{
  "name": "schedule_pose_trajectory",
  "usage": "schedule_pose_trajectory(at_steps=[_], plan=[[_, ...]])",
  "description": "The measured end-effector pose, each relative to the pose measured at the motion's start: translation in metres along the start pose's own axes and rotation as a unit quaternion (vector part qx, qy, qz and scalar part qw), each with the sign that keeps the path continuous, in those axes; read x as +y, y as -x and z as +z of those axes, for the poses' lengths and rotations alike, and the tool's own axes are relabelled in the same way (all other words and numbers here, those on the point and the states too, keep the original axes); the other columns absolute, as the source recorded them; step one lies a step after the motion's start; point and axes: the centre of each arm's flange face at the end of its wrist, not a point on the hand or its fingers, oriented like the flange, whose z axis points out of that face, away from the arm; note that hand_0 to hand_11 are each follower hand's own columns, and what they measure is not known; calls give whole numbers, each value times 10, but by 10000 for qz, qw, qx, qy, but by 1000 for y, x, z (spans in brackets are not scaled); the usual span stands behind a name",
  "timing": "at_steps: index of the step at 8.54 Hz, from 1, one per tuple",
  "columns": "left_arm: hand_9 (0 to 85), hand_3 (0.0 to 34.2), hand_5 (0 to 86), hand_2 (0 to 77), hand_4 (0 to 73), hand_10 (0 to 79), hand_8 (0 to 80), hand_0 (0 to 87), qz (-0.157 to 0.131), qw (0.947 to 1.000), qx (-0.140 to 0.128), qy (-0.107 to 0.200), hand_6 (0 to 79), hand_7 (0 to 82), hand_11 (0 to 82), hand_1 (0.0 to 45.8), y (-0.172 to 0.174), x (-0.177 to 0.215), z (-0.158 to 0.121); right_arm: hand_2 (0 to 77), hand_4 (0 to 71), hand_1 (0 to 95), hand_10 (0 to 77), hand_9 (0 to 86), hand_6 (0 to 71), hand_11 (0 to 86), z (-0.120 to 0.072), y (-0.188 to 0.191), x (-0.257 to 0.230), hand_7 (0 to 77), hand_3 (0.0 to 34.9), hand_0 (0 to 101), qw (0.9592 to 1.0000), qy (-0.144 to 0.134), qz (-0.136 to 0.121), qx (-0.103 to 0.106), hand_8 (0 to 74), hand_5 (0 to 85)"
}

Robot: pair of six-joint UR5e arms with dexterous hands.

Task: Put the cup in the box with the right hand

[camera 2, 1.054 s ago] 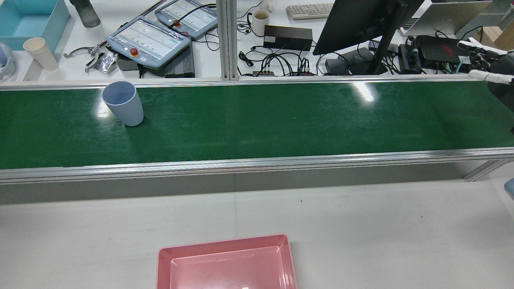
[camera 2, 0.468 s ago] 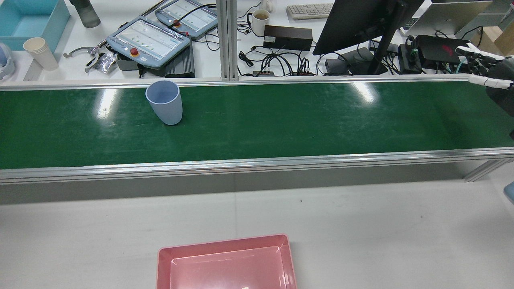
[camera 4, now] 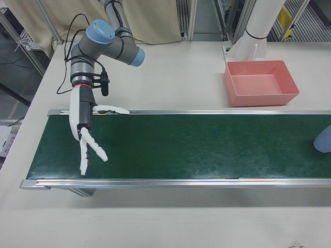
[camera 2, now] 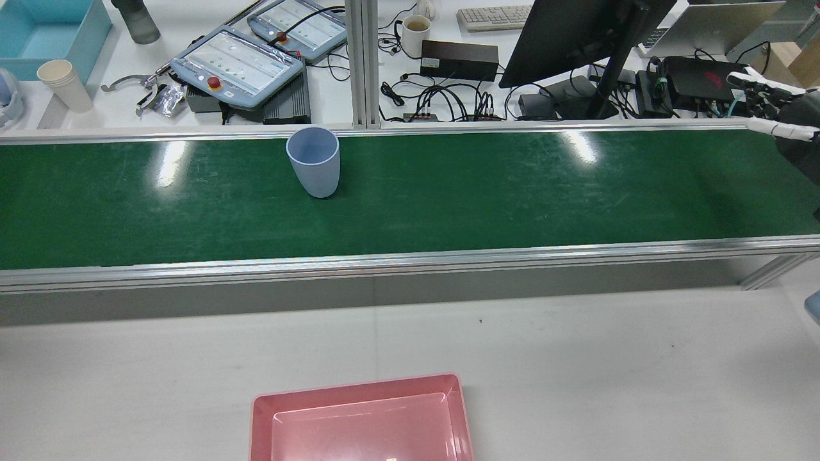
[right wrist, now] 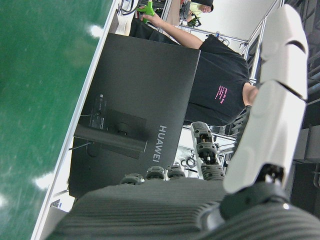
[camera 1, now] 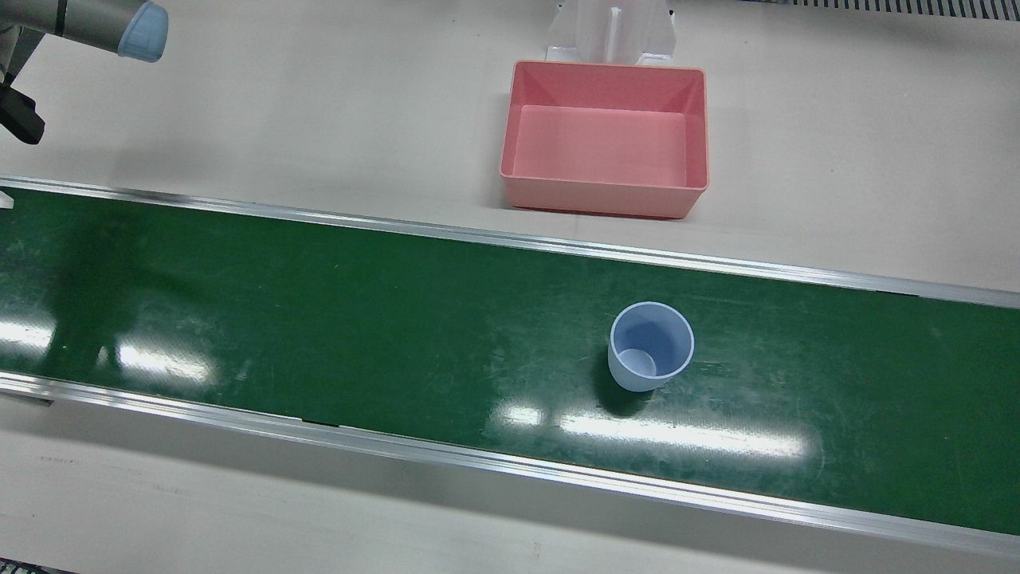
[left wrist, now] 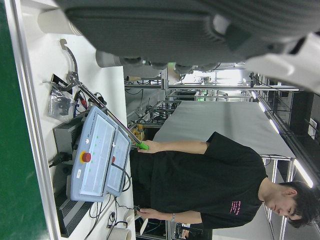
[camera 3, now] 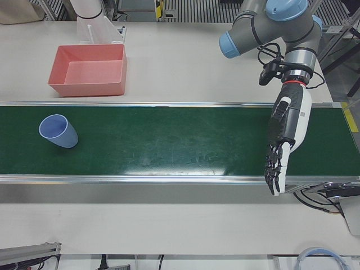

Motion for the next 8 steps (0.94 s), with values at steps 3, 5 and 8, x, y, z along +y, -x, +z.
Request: schedule_pose_trajectory(at_steps=[3,5,8], plan=[[0,0,5,11,11,0,0,1,-4,10000,1,-4,5,5,0,5,0,-1,0,125,0,180,0,16,22,11,-12,3,1,38,0,482,10000,4,-4,-8,33,60],[0,0,5,11,11,0,0,0,-3,10000,1,-5,5,5,0,5,0,-1,0,125,0,180,0,16,22,11,-15,3,2,49,0,480,10000,9,-7,-5,27,44],[0,0,5,11,11,0,0,0,-3,10000,1,-6,5,5,0,5,0,-1,0,136,0,169,0,16,22,11,-16,3,1,49,0,474,10000,-2,-1,-6,27,49]])
